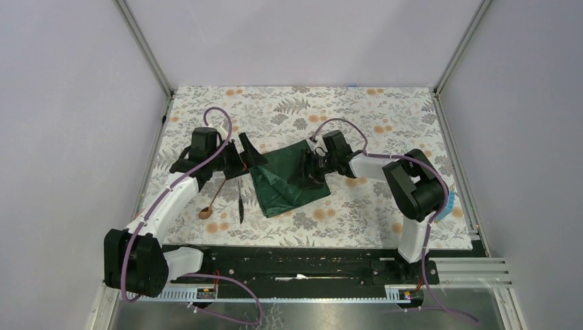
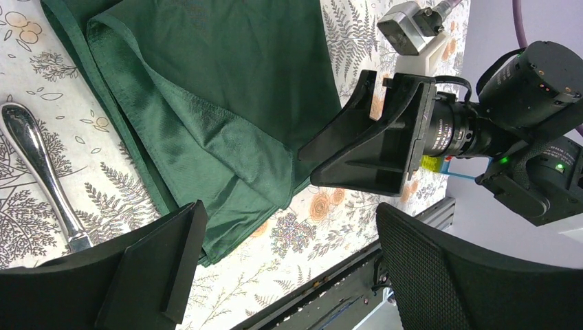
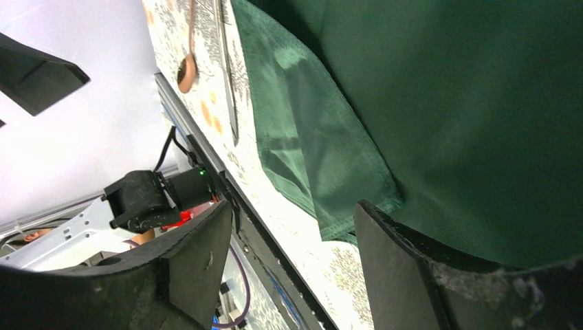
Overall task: Fold the napkin into a case and place the utensils inside
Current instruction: Smooth out the square-folded napkin at the center of the board.
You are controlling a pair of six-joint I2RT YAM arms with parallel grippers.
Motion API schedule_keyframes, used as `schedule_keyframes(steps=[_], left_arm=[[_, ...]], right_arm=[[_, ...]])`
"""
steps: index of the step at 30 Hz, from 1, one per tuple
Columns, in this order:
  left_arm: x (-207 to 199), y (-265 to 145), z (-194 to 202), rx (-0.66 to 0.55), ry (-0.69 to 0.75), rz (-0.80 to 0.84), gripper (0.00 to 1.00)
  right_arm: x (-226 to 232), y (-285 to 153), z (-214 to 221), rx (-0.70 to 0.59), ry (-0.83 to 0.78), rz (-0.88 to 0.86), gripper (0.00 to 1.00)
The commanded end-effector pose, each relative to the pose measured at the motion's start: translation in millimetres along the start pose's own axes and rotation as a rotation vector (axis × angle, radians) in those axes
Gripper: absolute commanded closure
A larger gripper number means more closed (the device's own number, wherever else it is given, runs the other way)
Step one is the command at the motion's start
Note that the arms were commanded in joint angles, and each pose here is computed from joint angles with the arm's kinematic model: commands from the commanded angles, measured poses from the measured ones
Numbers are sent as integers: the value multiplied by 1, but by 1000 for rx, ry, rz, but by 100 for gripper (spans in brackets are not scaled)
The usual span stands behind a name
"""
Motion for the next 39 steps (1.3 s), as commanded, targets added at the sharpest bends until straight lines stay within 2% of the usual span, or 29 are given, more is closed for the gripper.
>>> schedule_keyframes(steps=[1, 14, 24, 33, 39], left_arm=[[-14, -7, -13, -55, 37, 55, 1], [-19, -15, -18, -73, 68, 45, 1], [-25, -21, -23, -94, 80, 54, 1], [-27, -25, -26, -112, 87, 41, 1], [-20, -29, -31, -155, 99, -39, 1]], right_arm=[[20, 8, -5, -17, -38, -57, 29], [7, -10, 13, -53, -64, 68, 27], [7, 8, 19, -9, -47, 8, 26], [47, 38, 30, 57, -124, -62, 25], [83, 63, 70, 163, -221, -92, 23]])
Point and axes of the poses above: each gripper's point midway between its finger pads, its own y axis out along the fingers, its own x axis along the line the jaws close on, z = x × y, the point moved 6 cm from there along -y, back along the fingers, and after that the axes turned 5 degrees about y, right-handed, at the moved point
